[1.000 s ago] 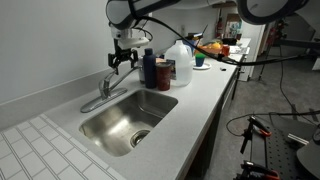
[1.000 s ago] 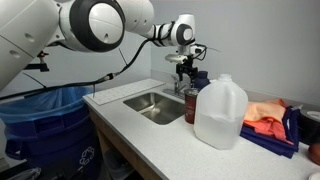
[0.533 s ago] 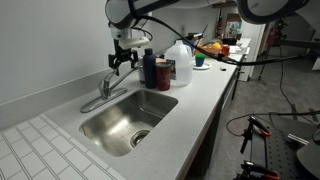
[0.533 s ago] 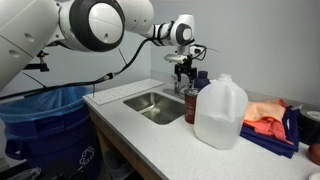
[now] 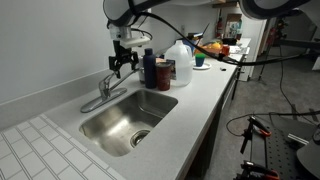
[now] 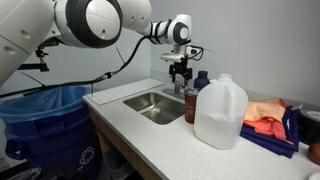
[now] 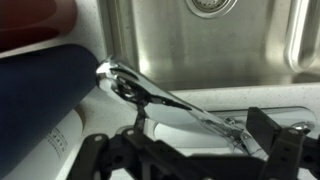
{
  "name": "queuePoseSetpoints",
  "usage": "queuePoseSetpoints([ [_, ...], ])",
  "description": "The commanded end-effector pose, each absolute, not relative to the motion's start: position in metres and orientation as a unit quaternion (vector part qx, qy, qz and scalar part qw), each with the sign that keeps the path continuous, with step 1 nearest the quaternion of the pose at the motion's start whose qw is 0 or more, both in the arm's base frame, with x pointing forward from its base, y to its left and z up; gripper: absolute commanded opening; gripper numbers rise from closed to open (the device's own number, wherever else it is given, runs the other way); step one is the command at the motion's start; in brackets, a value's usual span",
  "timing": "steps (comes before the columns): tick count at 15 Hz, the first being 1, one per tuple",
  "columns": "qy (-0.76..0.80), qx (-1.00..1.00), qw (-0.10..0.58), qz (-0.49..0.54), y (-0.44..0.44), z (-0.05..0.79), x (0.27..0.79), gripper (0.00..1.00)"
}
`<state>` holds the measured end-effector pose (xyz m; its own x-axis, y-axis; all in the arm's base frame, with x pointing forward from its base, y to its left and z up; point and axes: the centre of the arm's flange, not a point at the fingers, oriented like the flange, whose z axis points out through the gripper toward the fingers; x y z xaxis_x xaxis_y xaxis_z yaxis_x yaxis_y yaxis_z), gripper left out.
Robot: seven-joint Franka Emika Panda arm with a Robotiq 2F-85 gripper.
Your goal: Push the faucet of the sink slightly to the left.
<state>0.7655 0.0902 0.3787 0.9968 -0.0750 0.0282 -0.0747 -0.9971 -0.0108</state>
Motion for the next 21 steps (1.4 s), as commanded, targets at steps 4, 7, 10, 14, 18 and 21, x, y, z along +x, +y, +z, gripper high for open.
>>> queuePoseSetpoints([
  [4, -0.013, -0.999, 0.038, 0.032, 0.117, 0.384, 0.72, 1.0],
  [7, -0.032, -0.998, 0.04, 0.04, 0.127, 0.384, 0.711, 1.0],
  [10, -0.051, -0.997, 0.044, 0.044, 0.141, 0.386, 0.702, 1.0],
  [14, -0.076, -0.995, 0.047, 0.043, 0.171, 0.387, 0.693, 1.0],
  [18, -0.091, -0.994, 0.049, 0.043, 0.193, 0.389, 0.688, 1.0],
  [21, -0.095, -0.994, 0.049, 0.039, 0.196, 0.394, 0.687, 1.0],
])
